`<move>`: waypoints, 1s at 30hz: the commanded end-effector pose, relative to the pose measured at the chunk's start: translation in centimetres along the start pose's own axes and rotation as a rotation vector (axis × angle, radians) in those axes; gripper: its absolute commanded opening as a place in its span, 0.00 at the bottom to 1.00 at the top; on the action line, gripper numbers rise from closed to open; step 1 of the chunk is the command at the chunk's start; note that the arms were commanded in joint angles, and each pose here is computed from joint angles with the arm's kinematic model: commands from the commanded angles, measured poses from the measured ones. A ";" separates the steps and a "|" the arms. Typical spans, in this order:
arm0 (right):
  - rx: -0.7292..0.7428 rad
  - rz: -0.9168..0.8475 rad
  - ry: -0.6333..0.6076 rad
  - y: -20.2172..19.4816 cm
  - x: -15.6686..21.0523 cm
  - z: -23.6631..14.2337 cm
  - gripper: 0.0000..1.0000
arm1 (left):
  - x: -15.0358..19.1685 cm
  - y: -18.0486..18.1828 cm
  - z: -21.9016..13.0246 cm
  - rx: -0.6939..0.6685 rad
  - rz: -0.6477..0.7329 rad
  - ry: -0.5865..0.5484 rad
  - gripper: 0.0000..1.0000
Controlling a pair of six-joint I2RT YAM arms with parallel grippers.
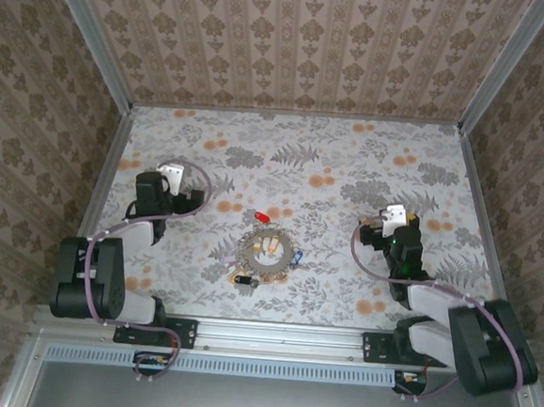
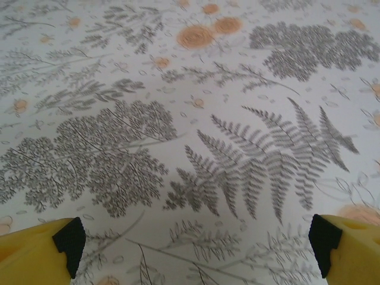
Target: Put the keys on the keyring
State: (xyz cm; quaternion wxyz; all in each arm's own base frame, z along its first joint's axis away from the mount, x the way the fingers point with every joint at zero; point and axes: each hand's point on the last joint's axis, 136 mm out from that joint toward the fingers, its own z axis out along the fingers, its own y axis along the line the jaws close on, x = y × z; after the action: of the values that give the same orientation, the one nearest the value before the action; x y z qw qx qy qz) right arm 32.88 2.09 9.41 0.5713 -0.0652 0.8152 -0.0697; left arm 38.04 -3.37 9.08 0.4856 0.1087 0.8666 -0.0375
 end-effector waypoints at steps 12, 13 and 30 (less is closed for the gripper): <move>-0.082 0.177 -0.013 -1.3 -2.5 6.3 1.00 | -0.8 4.0 0.7 -0.233 -0.053 -0.190 1.00; -0.081 0.178 -0.023 -1.3 -2.6 6.4 1.00 | -0.6 4.0 0.8 -0.234 -0.058 -0.172 1.00; -0.007 0.217 0.006 -2.7 -2.4 6.7 1.00 | -0.8 3.5 0.9 -0.218 -0.038 -0.173 1.00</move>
State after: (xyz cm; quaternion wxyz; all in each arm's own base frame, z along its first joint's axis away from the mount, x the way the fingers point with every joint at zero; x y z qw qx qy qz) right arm 39.67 -0.10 9.36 0.5690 0.0091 0.8222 -0.0057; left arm 39.35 -0.25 8.03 0.5459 0.0438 0.8357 0.0418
